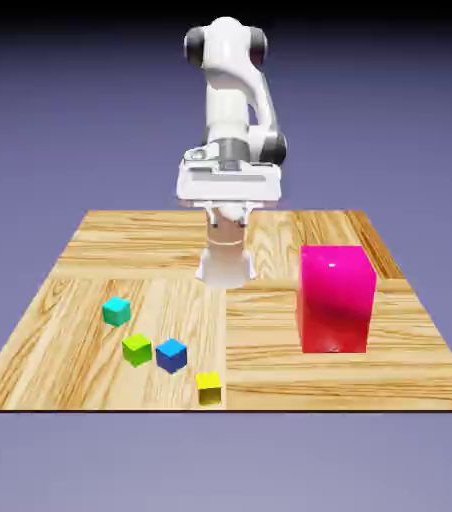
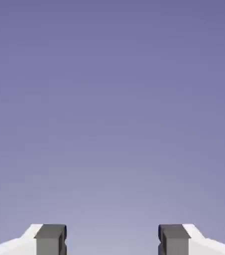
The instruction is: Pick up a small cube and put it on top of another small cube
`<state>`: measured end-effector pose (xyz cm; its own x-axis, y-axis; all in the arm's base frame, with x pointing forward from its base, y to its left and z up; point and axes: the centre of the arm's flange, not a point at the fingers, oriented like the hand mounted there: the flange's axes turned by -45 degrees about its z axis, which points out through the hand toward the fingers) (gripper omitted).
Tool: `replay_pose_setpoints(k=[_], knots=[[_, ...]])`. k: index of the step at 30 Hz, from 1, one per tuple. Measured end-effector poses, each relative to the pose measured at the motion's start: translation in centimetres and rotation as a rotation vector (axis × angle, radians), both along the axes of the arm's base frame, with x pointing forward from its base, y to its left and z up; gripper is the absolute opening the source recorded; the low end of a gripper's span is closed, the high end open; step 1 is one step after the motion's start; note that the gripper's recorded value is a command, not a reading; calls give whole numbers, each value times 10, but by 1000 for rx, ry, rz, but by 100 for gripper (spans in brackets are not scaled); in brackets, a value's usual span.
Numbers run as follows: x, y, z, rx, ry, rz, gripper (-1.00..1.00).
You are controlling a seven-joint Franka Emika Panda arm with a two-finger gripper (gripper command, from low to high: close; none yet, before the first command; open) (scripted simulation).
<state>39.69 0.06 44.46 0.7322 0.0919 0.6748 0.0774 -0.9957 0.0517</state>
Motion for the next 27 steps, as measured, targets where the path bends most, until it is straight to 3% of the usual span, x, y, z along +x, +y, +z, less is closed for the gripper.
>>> replay_pose_setpoints(k=[10, 20, 27], knots=[[39, -38, -128, -199, 443, 305, 0], [33, -95, -247, -391, 897, 648, 0], [25, -108, -312, -404, 927, 670, 0]])
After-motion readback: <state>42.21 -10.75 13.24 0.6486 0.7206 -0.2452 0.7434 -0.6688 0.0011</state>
